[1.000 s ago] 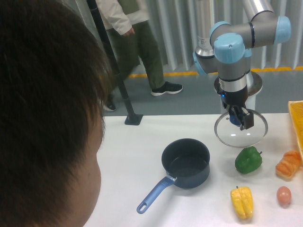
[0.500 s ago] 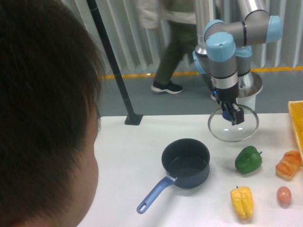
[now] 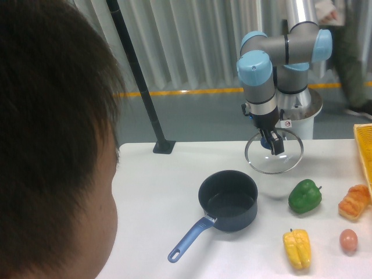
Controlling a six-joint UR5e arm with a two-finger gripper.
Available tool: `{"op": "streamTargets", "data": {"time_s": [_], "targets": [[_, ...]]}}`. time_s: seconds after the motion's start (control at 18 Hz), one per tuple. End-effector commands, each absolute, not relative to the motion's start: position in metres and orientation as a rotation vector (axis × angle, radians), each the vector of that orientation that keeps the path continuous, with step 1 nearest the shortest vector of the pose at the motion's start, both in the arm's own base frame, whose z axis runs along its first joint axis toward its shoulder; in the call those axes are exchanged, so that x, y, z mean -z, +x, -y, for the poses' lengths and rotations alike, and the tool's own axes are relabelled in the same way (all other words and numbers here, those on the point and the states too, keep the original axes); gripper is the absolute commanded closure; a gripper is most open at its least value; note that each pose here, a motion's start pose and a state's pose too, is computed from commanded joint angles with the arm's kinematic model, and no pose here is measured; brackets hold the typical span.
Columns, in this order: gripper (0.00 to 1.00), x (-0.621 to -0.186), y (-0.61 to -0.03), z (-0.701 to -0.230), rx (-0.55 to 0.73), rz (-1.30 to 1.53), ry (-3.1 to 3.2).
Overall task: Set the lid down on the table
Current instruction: 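Carry the held glass lid toward the blue saucepan and lower it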
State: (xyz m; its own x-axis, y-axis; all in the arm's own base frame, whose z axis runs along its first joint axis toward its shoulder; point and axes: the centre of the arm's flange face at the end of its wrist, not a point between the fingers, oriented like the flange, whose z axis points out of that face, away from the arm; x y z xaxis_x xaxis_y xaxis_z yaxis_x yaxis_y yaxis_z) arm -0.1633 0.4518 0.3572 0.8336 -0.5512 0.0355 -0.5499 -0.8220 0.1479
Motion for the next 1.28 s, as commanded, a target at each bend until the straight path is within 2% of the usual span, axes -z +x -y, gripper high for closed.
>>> {"op": "streamTargets", "data": {"time_s": [0.72,1.28], "targets": [[0.63,-0.321,-0.154,-0.461,-0.032,0.897,2.776],[0.63,-0.301,-0.152,-0.476,-0.001,0.883,2.775]]}}
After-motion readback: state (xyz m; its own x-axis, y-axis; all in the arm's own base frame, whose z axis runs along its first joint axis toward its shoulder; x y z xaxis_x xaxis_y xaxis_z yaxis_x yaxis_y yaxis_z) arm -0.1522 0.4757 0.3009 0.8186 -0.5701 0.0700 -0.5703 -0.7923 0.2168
